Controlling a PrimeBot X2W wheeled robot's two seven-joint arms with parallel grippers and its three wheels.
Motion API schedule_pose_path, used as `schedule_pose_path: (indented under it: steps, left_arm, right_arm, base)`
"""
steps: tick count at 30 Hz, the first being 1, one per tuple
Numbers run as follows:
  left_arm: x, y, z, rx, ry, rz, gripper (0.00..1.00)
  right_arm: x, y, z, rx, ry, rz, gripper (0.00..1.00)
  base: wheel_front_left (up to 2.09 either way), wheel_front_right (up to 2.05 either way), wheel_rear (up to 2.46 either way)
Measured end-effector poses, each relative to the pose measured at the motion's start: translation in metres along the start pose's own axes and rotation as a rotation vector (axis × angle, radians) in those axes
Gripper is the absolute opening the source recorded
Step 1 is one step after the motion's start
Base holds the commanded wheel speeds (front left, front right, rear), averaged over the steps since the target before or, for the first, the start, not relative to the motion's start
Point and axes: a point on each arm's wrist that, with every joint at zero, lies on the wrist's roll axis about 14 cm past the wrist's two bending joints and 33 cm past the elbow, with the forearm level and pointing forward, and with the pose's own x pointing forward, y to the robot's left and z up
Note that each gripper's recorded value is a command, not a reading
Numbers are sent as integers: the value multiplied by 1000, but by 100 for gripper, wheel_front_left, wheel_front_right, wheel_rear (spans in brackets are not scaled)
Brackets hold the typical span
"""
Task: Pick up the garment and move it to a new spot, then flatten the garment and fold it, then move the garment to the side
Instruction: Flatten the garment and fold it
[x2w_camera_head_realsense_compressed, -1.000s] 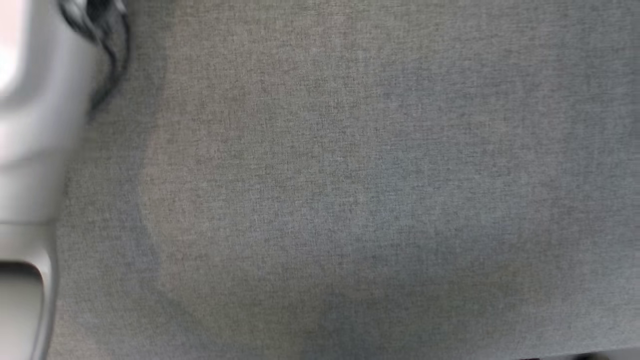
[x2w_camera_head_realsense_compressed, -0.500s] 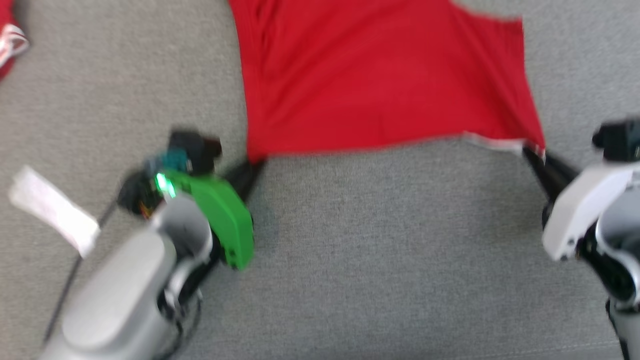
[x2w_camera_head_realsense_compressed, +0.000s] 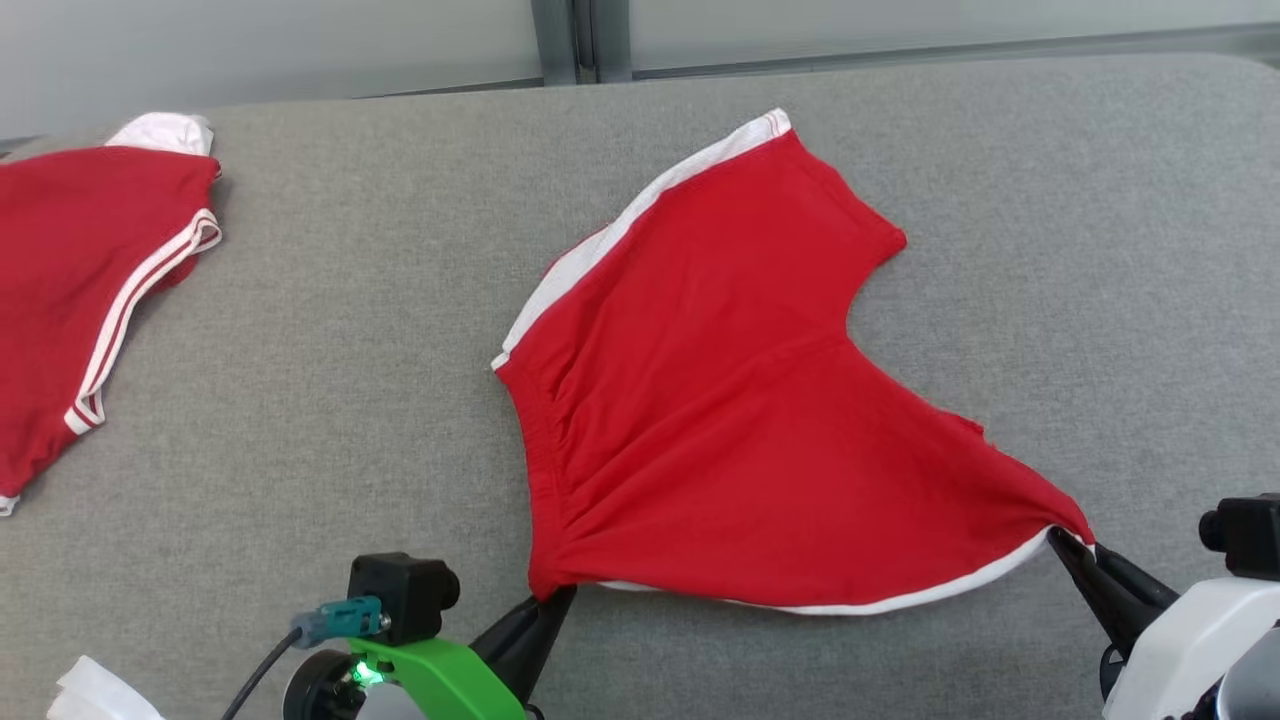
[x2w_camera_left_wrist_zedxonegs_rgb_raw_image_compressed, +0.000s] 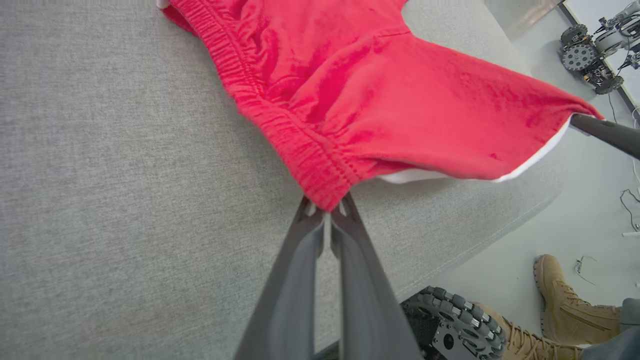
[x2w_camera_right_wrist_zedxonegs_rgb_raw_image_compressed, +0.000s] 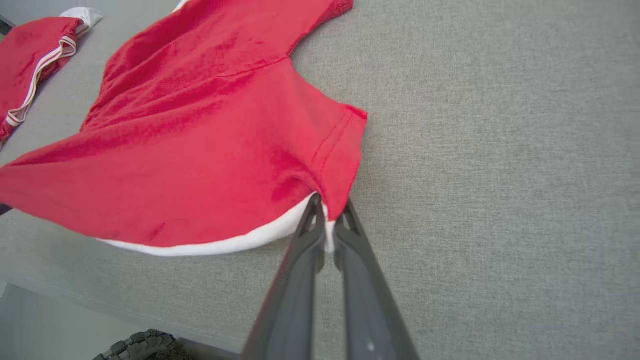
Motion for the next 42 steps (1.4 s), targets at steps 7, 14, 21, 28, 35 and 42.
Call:
schedule_pose_path:
  steps: [7, 14, 21, 28, 35, 42]
  left_arm:
    - [9, 4, 30, 12, -40, -18, 0]
    - [47, 18, 69, -15, -55, -64, 0]
    - [67, 54, 70, -4, 26, -24, 0]
    - [80, 83, 82, -3, 38, 29, 0]
    - [92, 102, 82, -7, 71, 59, 0]
    - [97, 114, 89, -9, 62, 78, 0]
  right_arm:
    - [21, -6, 46, -88, -34, 1, 0]
    - [81, -18, 90, -226, 54, -36, 0]
    - [158, -9, 107, -288, 168, -22, 0]
    - [218, 14, 109, -291, 233, 25, 0]
    - [255, 26, 107, -296, 274, 43, 0]
    - [271, 33, 113, -302, 277, 39, 0]
  base:
    - [0, 0, 0]
    - [0, 0, 0]
    - [0, 0, 0]
    - [0, 0, 0]
    - [0, 0, 0]
    - [0, 0, 0]
